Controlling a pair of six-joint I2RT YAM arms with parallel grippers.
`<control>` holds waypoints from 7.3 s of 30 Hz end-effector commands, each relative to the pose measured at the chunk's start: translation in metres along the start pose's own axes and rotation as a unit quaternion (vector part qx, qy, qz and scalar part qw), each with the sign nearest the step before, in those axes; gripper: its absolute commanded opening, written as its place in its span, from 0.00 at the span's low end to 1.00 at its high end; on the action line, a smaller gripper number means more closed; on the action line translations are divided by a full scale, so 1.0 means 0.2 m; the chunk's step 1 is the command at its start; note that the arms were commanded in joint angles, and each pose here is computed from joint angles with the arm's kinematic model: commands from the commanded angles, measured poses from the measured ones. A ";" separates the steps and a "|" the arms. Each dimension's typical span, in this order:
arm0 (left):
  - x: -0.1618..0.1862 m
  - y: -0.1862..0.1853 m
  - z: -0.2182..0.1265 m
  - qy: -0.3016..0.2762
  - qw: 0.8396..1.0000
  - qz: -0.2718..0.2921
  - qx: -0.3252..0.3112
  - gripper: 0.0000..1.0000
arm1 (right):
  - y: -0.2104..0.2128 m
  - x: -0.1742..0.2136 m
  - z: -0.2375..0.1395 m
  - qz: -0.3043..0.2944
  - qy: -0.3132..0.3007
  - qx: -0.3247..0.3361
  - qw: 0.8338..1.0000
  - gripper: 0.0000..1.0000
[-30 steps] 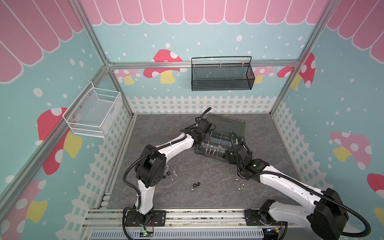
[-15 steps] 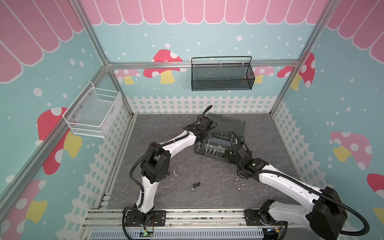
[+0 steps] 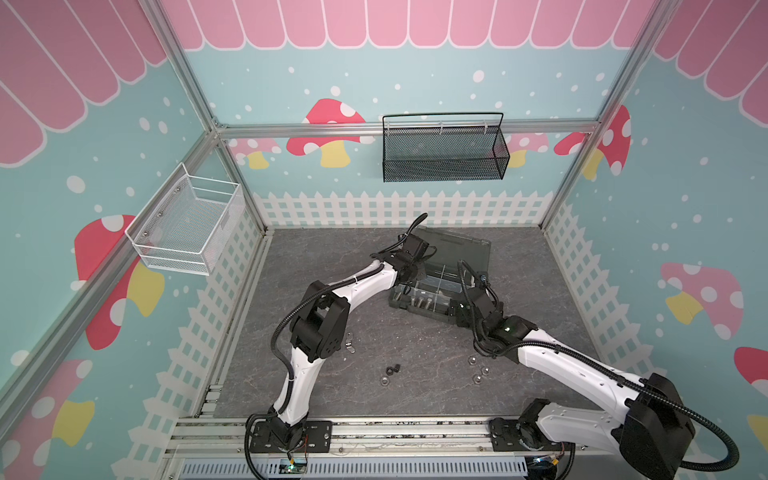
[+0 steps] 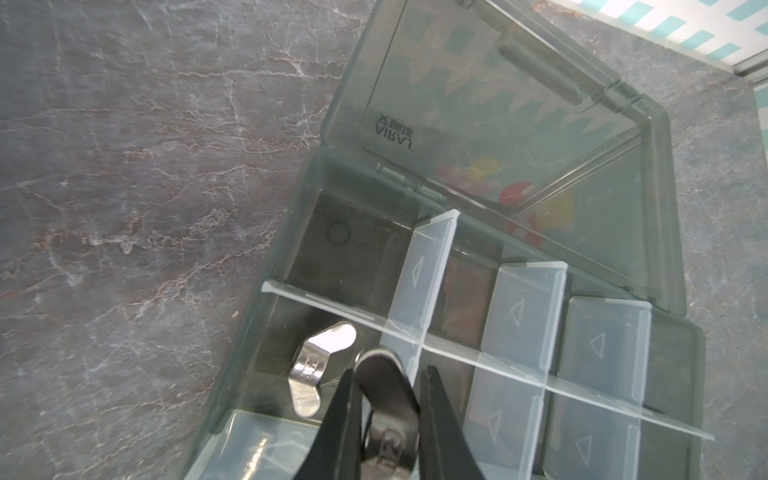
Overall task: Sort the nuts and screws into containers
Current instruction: 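Open the left gripper to drop the wing nut beside the first one, then withdraw the left gripper back over the remaining nuts on the table, then lower the left gripper around a third silver wing nut and close it, then lift the wing nut with the left gripper and carry it toward the organizer, then open the left gripper to drop the wing nut into the wing-nut compartment, then withdraw the left gripper back over the remaining nuts on the table, then lower the left gripper onto a fourth silver wing nut and close it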
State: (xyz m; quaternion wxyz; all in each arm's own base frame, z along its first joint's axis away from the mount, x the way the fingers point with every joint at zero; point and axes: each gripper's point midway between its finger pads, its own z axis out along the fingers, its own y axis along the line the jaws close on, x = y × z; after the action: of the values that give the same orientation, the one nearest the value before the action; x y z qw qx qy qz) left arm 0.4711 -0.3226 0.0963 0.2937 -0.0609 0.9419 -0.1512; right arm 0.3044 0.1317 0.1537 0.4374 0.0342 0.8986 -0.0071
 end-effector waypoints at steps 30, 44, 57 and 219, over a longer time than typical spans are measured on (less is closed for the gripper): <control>0.03 0.11 -0.56 -0.076 0.997 -0.003 -0.015 0.72 | -0.04 0.01 -0.03 0.019 -0.002 0.007 1.000 0.98; 0.54 0.76 -0.78 -0.038 0.992 -0.053 -0.112 1.00 | -0.06 0.04 -0.03 0.032 0.001 0.008 0.999 0.98; 0.82 1.07 -0.80 -0.013 0.984 -0.108 -0.141 0.79 | -0.06 0.04 -0.03 0.036 0.000 0.006 0.999 0.98; 0.64 1.24 -0.85 -0.039 0.977 -0.106 -0.180 1.00 | -0.04 0.01 -0.05 0.027 -0.004 -0.003 1.000 0.98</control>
State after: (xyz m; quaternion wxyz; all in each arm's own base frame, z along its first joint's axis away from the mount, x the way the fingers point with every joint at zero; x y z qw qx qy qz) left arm 0.2764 -0.0924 0.0871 0.3073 -0.1949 0.9311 -0.0256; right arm 0.2956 0.1253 0.1571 0.4429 0.0558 0.8948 0.0101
